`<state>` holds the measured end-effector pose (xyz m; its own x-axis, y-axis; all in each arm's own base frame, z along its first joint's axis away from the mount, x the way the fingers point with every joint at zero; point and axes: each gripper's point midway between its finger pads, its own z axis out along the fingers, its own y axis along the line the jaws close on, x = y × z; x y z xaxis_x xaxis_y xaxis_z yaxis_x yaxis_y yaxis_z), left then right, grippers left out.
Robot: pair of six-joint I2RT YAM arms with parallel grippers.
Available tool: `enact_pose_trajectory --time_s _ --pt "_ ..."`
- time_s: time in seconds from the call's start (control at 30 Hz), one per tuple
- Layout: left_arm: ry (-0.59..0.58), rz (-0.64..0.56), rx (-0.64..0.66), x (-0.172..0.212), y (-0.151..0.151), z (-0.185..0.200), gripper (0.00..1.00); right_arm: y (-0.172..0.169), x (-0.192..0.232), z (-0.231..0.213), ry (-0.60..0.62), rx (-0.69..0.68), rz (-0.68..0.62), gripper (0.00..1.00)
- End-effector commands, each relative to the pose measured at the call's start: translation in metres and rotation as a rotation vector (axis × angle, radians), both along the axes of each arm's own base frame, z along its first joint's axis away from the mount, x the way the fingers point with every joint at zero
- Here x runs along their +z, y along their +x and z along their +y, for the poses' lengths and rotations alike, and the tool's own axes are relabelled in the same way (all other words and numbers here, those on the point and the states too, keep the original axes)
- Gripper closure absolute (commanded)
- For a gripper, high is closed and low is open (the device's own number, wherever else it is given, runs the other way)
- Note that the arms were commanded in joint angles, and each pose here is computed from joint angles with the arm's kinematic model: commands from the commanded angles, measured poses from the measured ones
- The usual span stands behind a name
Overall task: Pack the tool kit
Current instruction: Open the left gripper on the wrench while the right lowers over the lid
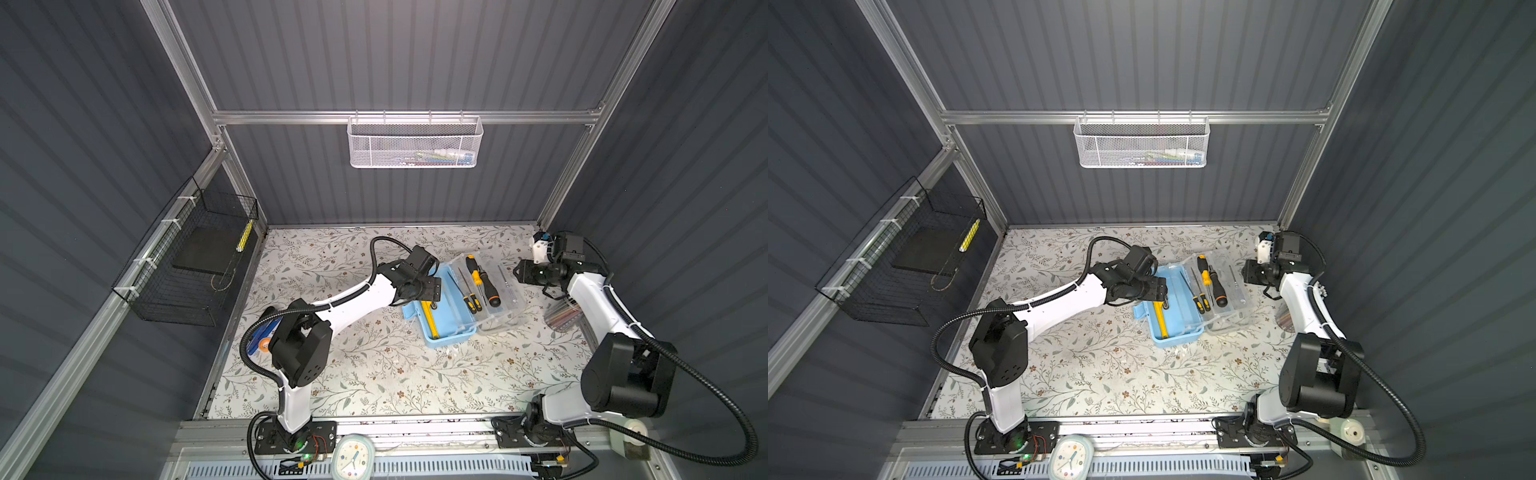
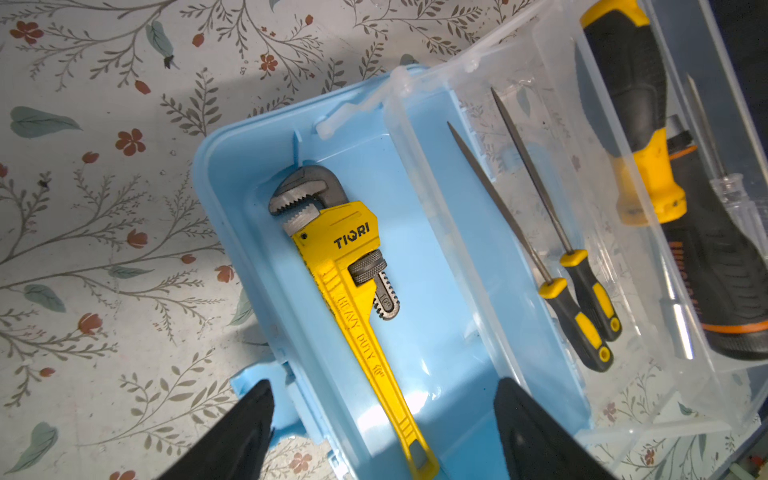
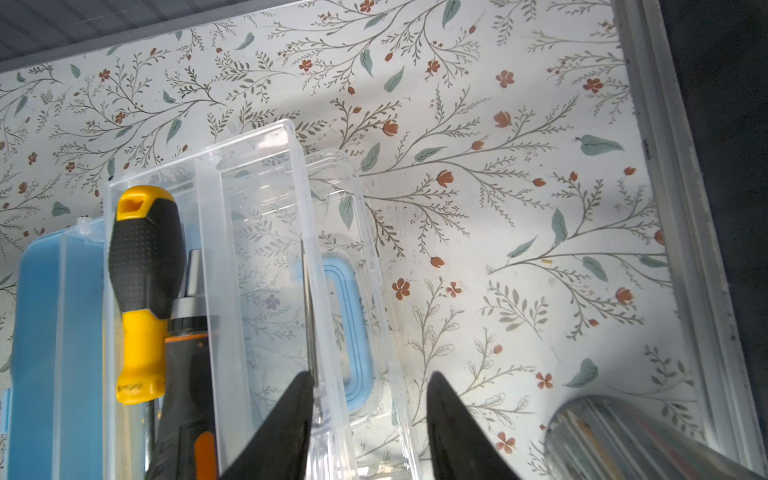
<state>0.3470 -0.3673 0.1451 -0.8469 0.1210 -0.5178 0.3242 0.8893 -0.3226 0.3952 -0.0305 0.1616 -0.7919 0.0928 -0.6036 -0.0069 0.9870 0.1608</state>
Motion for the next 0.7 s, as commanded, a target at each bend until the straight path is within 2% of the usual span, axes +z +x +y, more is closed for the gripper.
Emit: enact_pose_trajectory --time_s 0.0,0.3,0.53,0.67 --pt "-0.048 -0.009 -0.048 0.013 0.004 -0.012 0.17 -0.010 -0.019 0.001 -0.054 0.024 0.091 0.56" --pt "-0.060 0.073 -0.077 -0.003 -0.012 -0.032 0.31 -0.013 -0.017 0.006 -0.056 0.014 0.079 0.54" --pt "-0.056 0.078 -0.074 -0.004 -0.014 -0.047 0.42 -0.015 -0.020 0.015 -0.019 0.043 0.069 0.63" --pt "-0.052 0.086 -0.075 -0.007 -0.015 -0.051 0.42 -0.016 -0.024 0.017 -0.018 0.052 0.081 0.66"
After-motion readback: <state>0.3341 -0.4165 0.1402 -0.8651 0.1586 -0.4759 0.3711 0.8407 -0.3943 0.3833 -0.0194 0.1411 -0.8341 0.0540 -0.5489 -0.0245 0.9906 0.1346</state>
